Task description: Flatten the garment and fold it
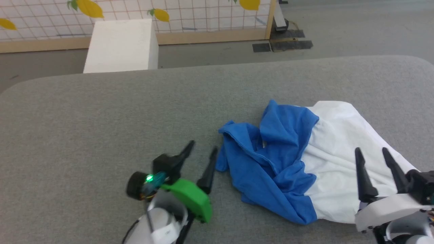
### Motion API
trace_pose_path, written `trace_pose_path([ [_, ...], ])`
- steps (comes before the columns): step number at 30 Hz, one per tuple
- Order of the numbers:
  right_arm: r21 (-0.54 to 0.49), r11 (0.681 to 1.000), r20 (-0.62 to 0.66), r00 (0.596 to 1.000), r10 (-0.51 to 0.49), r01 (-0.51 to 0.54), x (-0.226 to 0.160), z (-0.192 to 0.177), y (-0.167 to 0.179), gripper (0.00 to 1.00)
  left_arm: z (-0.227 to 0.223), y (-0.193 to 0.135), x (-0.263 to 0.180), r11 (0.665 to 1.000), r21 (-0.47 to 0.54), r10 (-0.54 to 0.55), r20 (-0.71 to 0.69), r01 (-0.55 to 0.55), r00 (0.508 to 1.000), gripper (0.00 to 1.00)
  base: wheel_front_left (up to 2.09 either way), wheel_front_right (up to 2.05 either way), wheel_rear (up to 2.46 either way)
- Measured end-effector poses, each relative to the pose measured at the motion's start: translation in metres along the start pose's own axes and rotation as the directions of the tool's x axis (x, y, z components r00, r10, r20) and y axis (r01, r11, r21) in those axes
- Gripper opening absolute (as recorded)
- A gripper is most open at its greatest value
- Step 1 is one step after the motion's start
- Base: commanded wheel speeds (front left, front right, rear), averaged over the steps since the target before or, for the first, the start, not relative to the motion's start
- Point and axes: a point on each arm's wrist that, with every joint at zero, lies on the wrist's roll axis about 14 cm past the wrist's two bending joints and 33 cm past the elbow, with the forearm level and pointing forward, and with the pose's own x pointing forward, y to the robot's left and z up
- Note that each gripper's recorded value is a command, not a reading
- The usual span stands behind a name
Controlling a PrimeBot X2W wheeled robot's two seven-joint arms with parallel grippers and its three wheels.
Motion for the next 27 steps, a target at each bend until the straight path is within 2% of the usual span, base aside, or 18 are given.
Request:
trace_pose_path([
  [2, 0.011, 1.000, -0.014, 1.000, 0.012, -0.012, 0.000, -0.007, 0.005, 1.00, -0.017, -0.015, 0.010, 0.998, -0.017, -0.055, -0.095, 0.053, 0.994, 1.00, 0.00, 0.00, 0.00],
  [7, 0.031, 0.999, -0.043, 0.999, 0.028, -0.026, 0.002, -0.020, 0.011, 1.00, -0.057, -0.044, 0.025, 0.989, -0.052, -0.149, -0.324, 0.140, 0.934, 1.00, 0.00, 0.00, 0.00],
  [13, 0.042, 0.999, -0.059, 0.998, 0.014, -0.011, 0.003, -0.028, 0.007, 1.00, -0.100, -0.046, 0.028, 0.991, -0.033, -0.126, -0.552, 0.129, 0.824, 1.00, 0.00, 0.00, 0.00],
  [16, 0.047, 0.999, -0.070, 0.998, 0.000, 0.003, 0.002, -0.033, 0.003, 1.00, -0.108, -0.048, 0.029, 0.991, -0.039, -0.128, -0.595, 0.131, 0.793, 1.00, 0.00, 0.00, 0.00],
  [17, 0.047, 0.999, -0.075, 0.997, -0.002, 0.006, 0.002, -0.035, 0.003, 1.00, -0.112, -0.048, 0.027, 0.990, -0.037, -0.129, -0.617, 0.135, 0.776, 0.85, 0.00, 0.00, 0.00],
  [18, 0.048, 0.999, -0.078, 0.997, -0.002, 0.006, 0.002, -0.036, 0.003, 1.00, -0.115, -0.048, 0.025, 0.989, -0.033, -0.131, -0.638, 0.143, 0.759, 0.85, 0.00, 0.00, 0.00],
  [19, 0.051, 0.999, -0.076, 0.997, 0.000, 0.004, 0.003, -0.036, 0.003, 1.00, -0.116, -0.048, 0.024, 0.988, -0.031, -0.136, -0.651, 0.153, 0.747, 0.00, 0.00, 0.00, 0.00],
  [22, 0.053, 0.999, -0.068, 0.998, 0.013, -0.009, 0.006, -0.034, 0.007, 1.00, -0.116, -0.052, 0.018, 0.983, -0.048, -0.165, -0.668, 0.179, 0.725, 0.00, 0.00, 0.00, 0.00],
  [24, 0.055, 0.998, -0.063, 0.998, 0.025, -0.022, 0.009, -0.032, 0.011, 1.00, -0.107, -0.049, 0.020, 0.986, -0.057, -0.159, -0.621, 0.158, 0.768, 0.00, 0.00, 0.00, 0.00],
  [27, 0.057, 0.997, -0.056, 0.997, 0.048, -0.045, 0.012, -0.030, 0.018, 1.00, -0.089, -0.029, 0.023, 0.996, -0.076, -0.084, -0.514, 0.052, 0.854, 0.00, 0.00, 0.00, 0.00],
])
